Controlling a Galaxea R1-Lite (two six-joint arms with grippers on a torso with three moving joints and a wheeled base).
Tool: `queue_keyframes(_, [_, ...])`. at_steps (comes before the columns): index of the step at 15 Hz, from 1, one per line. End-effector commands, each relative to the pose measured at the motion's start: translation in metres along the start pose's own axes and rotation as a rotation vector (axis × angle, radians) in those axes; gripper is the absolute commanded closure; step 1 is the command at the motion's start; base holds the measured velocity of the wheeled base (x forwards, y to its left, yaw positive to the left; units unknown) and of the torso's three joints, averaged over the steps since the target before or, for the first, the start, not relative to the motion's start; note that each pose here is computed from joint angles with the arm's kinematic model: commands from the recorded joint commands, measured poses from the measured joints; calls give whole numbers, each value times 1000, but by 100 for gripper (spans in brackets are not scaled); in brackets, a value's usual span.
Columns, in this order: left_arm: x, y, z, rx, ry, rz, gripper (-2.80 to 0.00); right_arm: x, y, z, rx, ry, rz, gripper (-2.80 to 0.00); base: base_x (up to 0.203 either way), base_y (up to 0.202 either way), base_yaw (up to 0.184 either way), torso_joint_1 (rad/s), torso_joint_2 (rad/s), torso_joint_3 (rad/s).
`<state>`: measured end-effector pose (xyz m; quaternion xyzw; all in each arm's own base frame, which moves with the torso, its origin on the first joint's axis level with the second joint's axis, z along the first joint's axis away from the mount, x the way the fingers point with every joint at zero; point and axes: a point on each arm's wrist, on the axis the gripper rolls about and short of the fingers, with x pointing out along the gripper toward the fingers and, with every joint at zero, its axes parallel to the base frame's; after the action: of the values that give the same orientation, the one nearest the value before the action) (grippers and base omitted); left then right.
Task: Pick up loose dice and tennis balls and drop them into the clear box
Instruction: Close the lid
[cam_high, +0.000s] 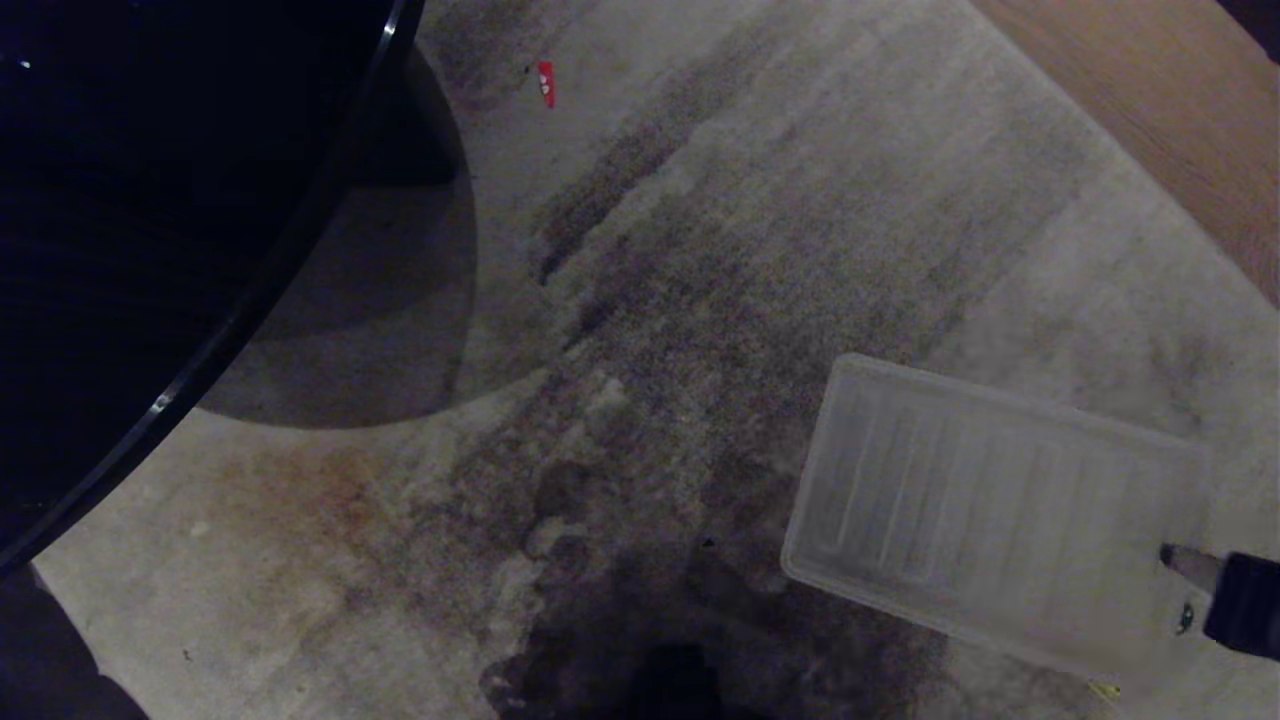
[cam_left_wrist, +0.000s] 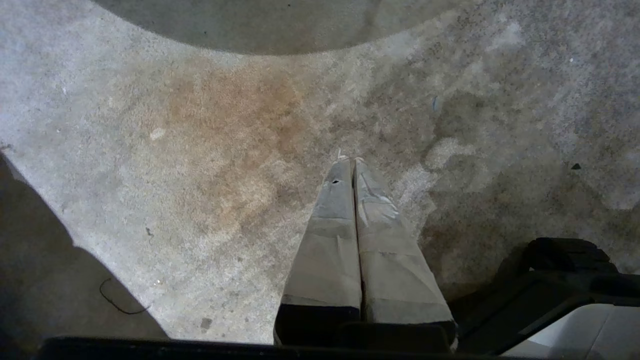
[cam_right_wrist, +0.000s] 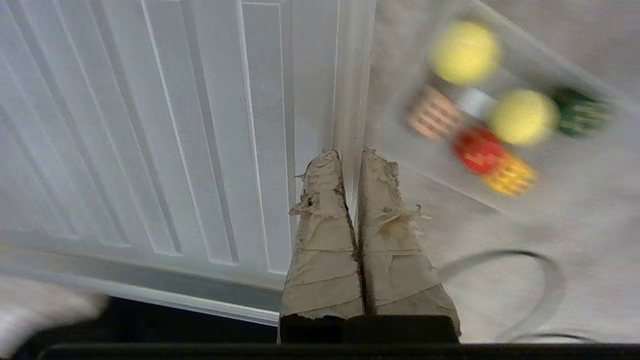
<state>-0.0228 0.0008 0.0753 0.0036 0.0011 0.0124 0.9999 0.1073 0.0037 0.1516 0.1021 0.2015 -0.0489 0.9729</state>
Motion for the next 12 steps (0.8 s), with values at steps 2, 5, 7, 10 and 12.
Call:
queue_keyframes(2, [0, 0, 0, 1, 2, 0, 0, -67, -20, -48, -64, -143, 2, 0, 0, 0, 0, 0, 0, 0])
queue_keyframes(5, [0, 0, 0, 0, 2, 0, 0, -83, -30, -88, -109, -142, -20, 0, 0, 0, 0, 0, 0, 0])
queue_keyframes(7, [0, 0, 0, 1, 2, 0, 0, -81, -33, -108, -132, -131, 20, 0, 0, 0, 0, 0, 0, 0])
queue_keyframes(10, [0, 0, 0, 1, 2, 0, 0, -89, -35, -115, -168, -249, 83, 0, 0, 0, 0, 0, 0, 0])
queue_keyframes(12, [0, 0, 0, 1, 2, 1, 0, -93, -36, -119, -177, -312, 102, 0, 0, 0, 0, 0, 0, 0])
